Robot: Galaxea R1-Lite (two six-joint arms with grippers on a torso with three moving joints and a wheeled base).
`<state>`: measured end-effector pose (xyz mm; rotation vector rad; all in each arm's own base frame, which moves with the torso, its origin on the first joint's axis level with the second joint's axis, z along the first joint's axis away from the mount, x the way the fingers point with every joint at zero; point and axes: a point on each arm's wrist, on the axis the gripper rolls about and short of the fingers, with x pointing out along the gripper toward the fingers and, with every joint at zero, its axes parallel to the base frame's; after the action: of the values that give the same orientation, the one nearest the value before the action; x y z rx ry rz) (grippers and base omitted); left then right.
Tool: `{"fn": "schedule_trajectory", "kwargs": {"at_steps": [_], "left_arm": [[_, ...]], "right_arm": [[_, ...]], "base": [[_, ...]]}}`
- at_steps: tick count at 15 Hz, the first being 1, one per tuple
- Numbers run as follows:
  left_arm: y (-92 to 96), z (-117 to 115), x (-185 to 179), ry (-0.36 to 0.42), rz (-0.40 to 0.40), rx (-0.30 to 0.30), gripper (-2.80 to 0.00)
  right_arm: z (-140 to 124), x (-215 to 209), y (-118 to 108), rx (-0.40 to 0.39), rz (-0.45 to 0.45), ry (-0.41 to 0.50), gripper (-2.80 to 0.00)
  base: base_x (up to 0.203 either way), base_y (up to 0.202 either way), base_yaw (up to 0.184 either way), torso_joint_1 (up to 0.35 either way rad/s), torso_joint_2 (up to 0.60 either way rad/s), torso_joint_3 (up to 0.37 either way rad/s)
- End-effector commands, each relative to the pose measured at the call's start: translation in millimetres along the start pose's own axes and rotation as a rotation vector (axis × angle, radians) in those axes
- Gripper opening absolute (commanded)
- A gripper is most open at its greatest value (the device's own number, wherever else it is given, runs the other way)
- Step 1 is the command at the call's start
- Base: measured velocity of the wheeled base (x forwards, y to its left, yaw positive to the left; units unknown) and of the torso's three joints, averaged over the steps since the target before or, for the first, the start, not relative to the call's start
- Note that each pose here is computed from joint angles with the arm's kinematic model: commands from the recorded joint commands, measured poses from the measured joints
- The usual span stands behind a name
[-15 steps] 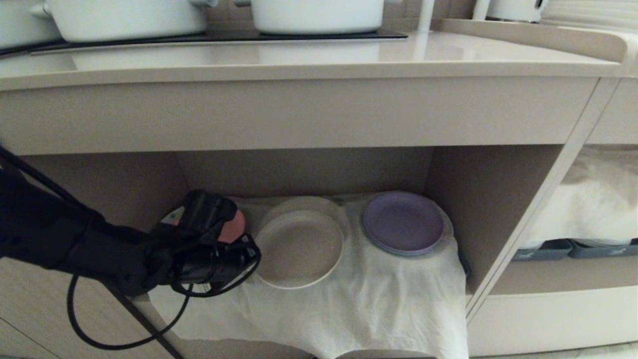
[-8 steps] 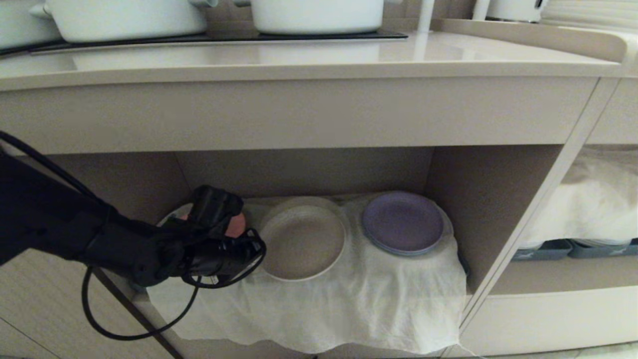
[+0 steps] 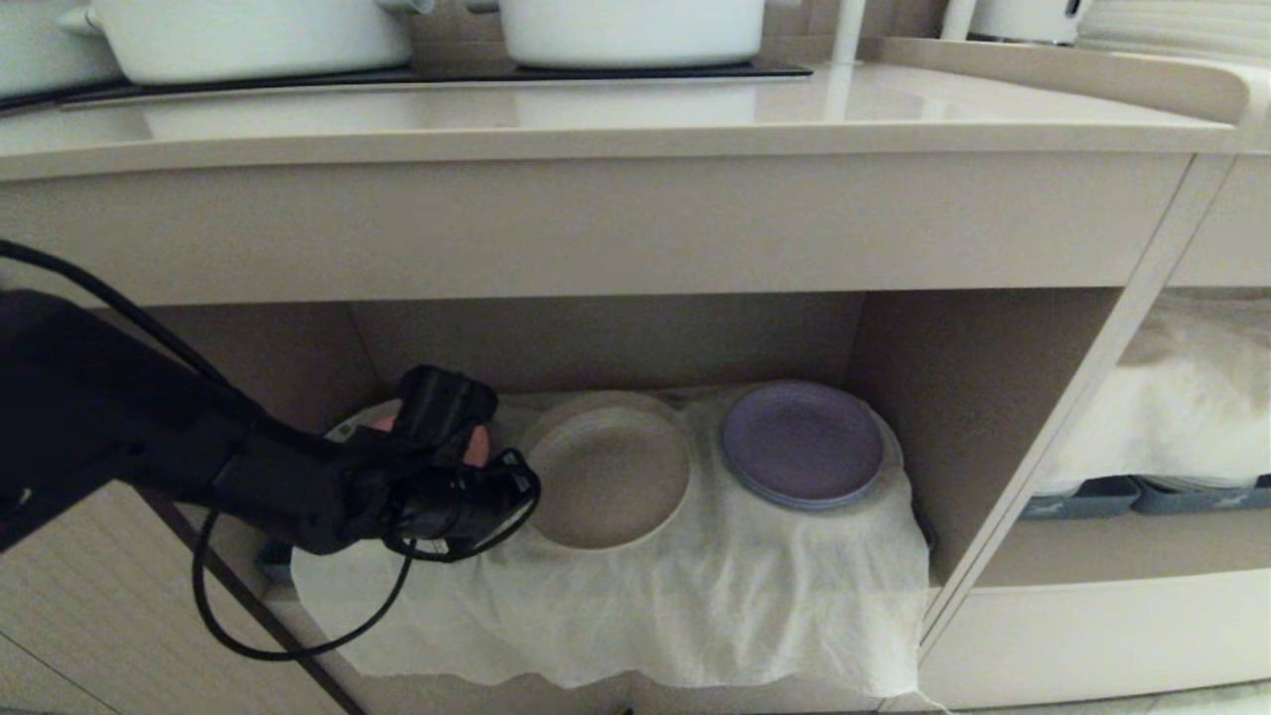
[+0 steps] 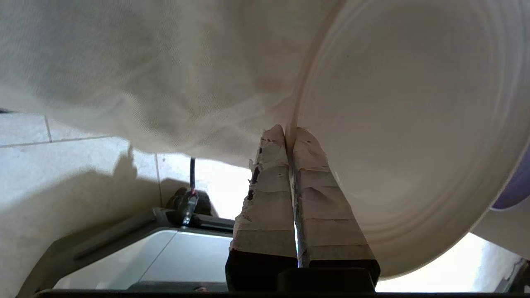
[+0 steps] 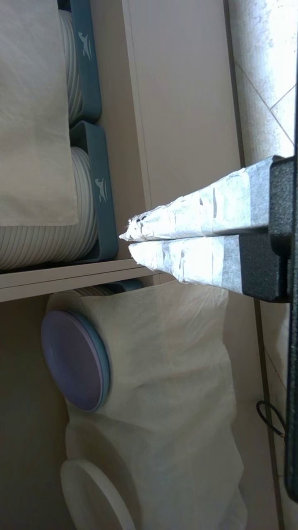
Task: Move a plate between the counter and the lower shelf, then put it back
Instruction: Put the plate in the cupboard
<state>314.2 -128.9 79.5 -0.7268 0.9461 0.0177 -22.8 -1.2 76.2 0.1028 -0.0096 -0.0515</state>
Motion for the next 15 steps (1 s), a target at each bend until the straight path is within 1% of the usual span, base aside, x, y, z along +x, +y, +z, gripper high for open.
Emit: {"fn": "schedule_trajectory", "kwargs": {"at_steps": [1,5,7,12,15], "left_arm": [[0.0,0,6,0.004,0.005,-0.003,-2.80],[-1.8,6,17,-0.002,0.008,-0.003,-2.80],[-0.6,7,21,-0.001,0.015,0.018,-2.80],[2.4,21,33,-0.032,0.030,-0.003,-2.80],[3.0,23,35,-0.035,0.032,-0.005,-2.80]], "right_arm": [[0,0,0,0.000,0.000,-0.001,-2.80],[0,0,0,0.000,0.000,-0.001,-2.80],[0,0,0,0.000,-0.001,0.000,-2.80],[0,0,0,0.000,0.000,0.000,-2.80],[0,0,0,0.000,0.000,-0.001,-2.80]], "base": [[0.000,0.000,0.000,0.000,0.00,0.000],[0.000,0.000,0.000,0.000,0.00,0.000],[0.000,0.000,0.000,0.000,0.00,0.000],[0.000,0.000,0.000,0.000,0.00,0.000],[0.000,0.000,0.000,0.000,0.00,0.000]]}}
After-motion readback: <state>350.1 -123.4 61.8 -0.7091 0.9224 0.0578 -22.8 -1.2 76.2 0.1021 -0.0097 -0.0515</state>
